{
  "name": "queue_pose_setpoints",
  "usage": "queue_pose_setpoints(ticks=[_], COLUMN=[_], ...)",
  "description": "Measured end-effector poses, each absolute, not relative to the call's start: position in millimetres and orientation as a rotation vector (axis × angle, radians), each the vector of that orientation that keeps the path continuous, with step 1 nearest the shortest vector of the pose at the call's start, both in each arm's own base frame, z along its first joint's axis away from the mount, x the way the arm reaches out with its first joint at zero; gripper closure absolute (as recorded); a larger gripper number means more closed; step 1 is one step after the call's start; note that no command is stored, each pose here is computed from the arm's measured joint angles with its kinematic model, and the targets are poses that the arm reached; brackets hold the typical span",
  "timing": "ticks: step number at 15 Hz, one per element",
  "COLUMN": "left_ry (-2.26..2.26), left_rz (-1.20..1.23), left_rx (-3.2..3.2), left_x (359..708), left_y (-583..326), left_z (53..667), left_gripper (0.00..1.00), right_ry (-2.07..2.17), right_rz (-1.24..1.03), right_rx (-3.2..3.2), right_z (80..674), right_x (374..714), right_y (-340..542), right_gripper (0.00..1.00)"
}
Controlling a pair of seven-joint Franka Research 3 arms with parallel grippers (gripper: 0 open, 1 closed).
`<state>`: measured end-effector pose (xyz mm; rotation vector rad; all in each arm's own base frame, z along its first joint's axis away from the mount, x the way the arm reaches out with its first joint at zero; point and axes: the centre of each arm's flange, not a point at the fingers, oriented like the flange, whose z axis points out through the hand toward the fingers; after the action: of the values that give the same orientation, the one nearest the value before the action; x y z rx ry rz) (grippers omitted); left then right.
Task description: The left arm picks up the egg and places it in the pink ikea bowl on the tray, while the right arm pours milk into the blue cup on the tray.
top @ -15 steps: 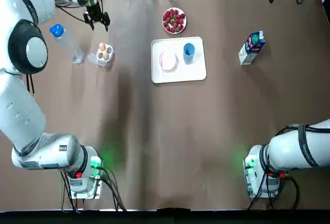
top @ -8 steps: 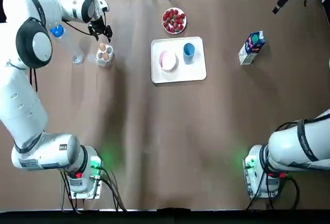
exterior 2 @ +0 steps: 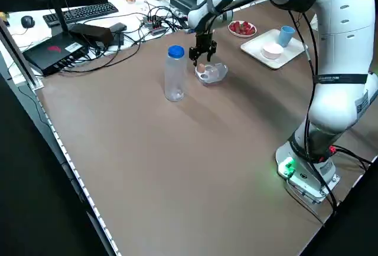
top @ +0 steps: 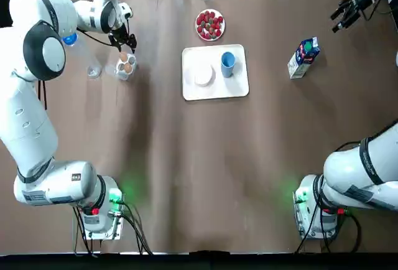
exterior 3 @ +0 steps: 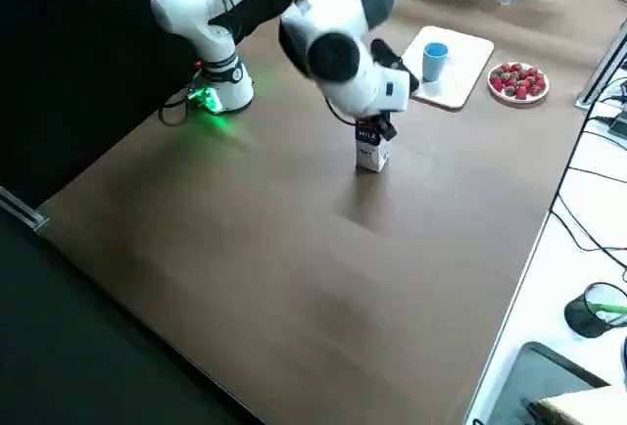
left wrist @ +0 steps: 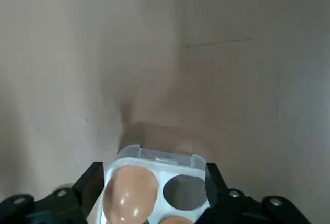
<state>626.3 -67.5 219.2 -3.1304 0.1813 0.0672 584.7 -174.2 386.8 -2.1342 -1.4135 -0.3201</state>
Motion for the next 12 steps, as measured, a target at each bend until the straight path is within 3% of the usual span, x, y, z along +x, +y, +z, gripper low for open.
queue_pose_setpoints(ticks=[9,11,12], left_ry=[0.181,0.181,0.181], left_rz=[0.098,0.091,0.09], left_rx=[-3.124,-3.12,-3.12], left_x=[619.9,620.5,620.5], left_y=[-63.0,-60.6,-60.5], left_z=[210.8,213.4,213.8], left_gripper=[0.19,0.35,0.37], right_ry=[-1.598,-1.627,-1.64], right_rz=[-0.51,-0.568,-0.593], right_rx=[-1.704,-1.645,-1.62], right_z=[310.1,294.1,286.2], right_x=[596.7,596.4,595.6], right_y=[-187.4,-193.6,-197.0], right_gripper=[0.0,0.0,0.0])
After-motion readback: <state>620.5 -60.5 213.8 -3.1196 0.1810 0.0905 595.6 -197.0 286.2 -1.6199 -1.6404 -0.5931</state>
